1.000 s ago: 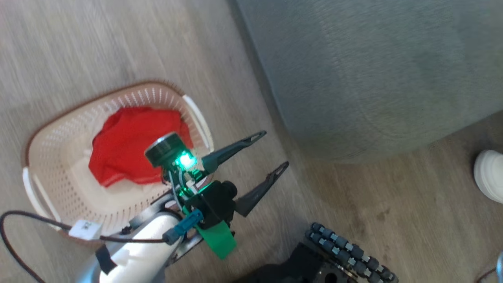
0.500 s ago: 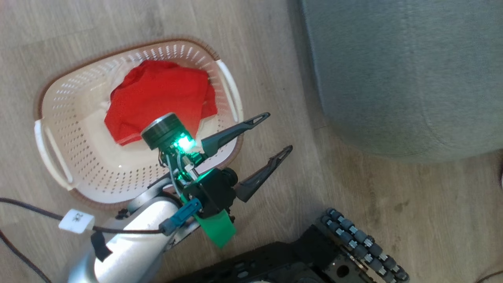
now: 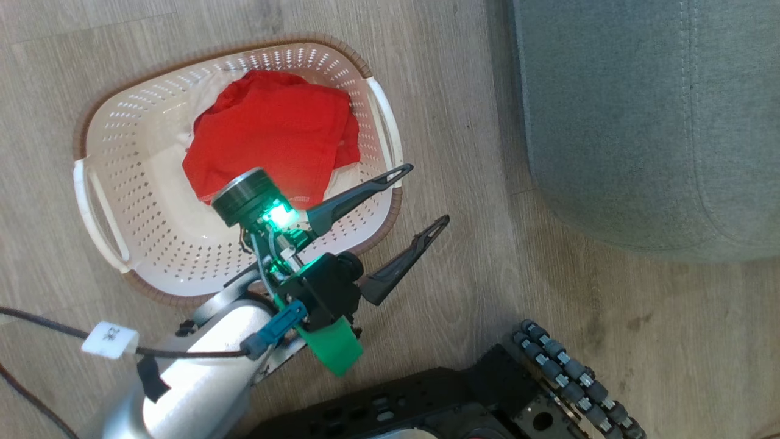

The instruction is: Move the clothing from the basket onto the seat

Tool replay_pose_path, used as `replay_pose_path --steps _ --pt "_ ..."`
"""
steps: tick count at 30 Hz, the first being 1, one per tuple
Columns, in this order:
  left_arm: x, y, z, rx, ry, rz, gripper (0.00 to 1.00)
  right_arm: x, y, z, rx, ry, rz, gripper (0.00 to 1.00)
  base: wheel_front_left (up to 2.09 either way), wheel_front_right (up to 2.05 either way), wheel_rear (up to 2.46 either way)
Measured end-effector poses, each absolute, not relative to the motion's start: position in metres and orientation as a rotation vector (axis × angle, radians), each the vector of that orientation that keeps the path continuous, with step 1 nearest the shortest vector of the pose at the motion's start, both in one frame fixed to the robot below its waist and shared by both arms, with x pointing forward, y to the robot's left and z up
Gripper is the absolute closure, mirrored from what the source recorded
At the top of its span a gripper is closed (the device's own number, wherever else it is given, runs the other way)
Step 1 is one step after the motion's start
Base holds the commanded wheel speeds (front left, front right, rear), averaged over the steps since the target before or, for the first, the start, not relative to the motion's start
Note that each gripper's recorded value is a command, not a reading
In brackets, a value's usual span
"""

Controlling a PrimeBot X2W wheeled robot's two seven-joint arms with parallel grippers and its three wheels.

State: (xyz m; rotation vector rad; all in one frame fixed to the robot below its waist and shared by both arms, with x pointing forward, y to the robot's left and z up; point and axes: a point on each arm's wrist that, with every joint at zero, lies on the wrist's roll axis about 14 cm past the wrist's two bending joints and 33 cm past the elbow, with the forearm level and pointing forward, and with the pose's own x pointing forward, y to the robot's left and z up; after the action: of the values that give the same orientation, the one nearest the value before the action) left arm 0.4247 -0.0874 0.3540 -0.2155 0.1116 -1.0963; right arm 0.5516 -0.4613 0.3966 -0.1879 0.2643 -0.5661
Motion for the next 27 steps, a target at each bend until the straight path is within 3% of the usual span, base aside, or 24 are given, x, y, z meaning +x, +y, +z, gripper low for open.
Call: replay_pose_path --steps 2,4,5,6,19,27 --pt "0.425 -0.087 0.355 -0.215 0.110 -1.096 0.00 0.550 -0.462 0.392 -0.180 0.283 -0.572 1.00 0.00 0.00 0.00" --pt "0.425 -0.087 0.357 -0.212 0.106 -1.097 0.00 0.551 -0.462 0.394 -0.179 0.284 -0.573 0.58 0.00 0.00 0.00" --pt "0.425 -0.087 0.358 -0.210 0.104 -1.098 0.00 0.551 -0.462 0.396 -0.190 0.285 -0.570 0.22 0.00 0.00 0.00" --pt "0.425 -0.087 0.359 -0.207 0.101 -1.098 0.00 0.551 -0.462 0.398 -0.194 0.283 -0.572 0.00 0.00 0.00 0.00" --pt "0.431 -0.094 0.413 -0.164 -0.011 -1.085 0.00 0.518 -0.455 0.417 -0.204 0.357 -0.536 0.00 0.00 0.00 0.00" --pt "0.413 -0.099 0.459 -0.175 -0.062 -1.057 0.00 0.498 -0.448 0.469 -0.294 0.302 -0.469 0.00 0.00 0.00 0.00"
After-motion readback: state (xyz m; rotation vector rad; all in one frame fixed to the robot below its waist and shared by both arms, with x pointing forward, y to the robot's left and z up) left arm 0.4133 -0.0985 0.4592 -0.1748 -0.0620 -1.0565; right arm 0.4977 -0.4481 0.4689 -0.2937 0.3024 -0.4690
